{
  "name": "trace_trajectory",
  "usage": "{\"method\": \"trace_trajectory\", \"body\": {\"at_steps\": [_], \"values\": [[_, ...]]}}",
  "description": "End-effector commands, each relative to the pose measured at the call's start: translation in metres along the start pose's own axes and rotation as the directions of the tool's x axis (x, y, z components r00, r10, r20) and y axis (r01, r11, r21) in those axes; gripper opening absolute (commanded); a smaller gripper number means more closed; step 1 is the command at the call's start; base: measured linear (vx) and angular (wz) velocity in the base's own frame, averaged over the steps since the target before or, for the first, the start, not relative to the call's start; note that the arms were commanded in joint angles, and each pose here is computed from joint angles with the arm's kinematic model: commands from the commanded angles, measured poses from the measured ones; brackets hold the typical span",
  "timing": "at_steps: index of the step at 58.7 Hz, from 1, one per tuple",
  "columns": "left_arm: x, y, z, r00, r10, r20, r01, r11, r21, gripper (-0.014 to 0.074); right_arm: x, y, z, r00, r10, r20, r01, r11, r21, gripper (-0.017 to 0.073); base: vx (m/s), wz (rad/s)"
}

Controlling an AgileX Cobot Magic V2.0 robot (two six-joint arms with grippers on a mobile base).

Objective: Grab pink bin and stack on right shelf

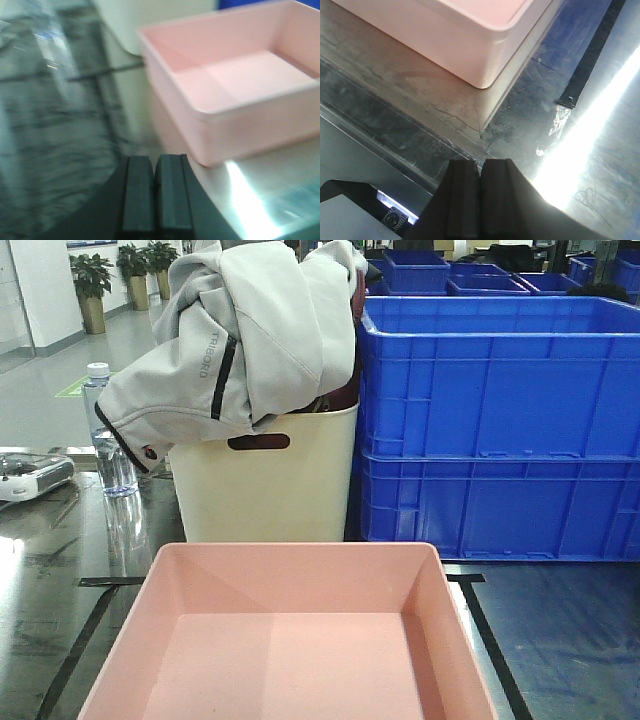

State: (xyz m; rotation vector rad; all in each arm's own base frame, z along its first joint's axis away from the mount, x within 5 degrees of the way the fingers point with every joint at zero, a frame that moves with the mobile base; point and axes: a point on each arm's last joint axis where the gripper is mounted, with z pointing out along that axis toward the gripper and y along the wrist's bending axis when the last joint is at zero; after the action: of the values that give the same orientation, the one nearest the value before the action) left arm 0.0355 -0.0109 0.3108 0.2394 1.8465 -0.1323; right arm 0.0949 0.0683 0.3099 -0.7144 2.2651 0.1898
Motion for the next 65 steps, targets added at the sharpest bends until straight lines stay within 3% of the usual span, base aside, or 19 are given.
{"method": "trace_trajectory", "body": {"at_steps": [1, 7, 19, 28, 32, 65], "values": [[0.0, 0.005, -0.002, 0.982, 0.01, 0.19, 0.01, 0.995, -0.103, 0.0053, -0.011, -0.001, -0.007, 0.996, -0.021, 0.084, 0.021, 1.0, 0.007, -0.0012, 0.0, 0.0], [0.021, 0.007, 0.006, 0.967, 0.048, 0.251, -0.005, 0.985, -0.17, 0.005, -0.011, -0.001, -0.007, 0.996, -0.021, 0.084, 0.021, 1.0, 0.007, -0.0012, 0.0, 0.0], [0.06, 0.008, 0.027, 0.935, 0.056, 0.35, 0.011, 0.983, -0.185, -0.0008, -0.011, -0.001, -0.007, 0.996, -0.021, 0.084, 0.021, 1.0, 0.007, -0.0012, 0.0, 0.0], [0.087, 0.01, 0.042, 0.914, -0.054, 0.403, 0.13, 0.978, -0.164, -0.0008, -0.011, -0.001, -0.007, 0.996, -0.019, 0.083, 0.019, 1.0, 0.005, -0.0012, 0.0, 0.0], [0.097, 0.011, 0.047, 0.91, -0.043, 0.412, 0.126, 0.976, -0.177, -0.0007, -0.011, -0.001, -0.007, 0.996, -0.019, 0.083, 0.019, 1.0, 0.005, -0.0012, 0.0, 0.0], [0.096, 0.011, 0.047, 0.91, -0.032, 0.413, 0.118, 0.976, -0.183, -0.0007, -0.011, -0.001, -0.007, 0.996, -0.021, 0.083, 0.02, 1.0, 0.007, -0.0012, 0.0, 0.0]]}}
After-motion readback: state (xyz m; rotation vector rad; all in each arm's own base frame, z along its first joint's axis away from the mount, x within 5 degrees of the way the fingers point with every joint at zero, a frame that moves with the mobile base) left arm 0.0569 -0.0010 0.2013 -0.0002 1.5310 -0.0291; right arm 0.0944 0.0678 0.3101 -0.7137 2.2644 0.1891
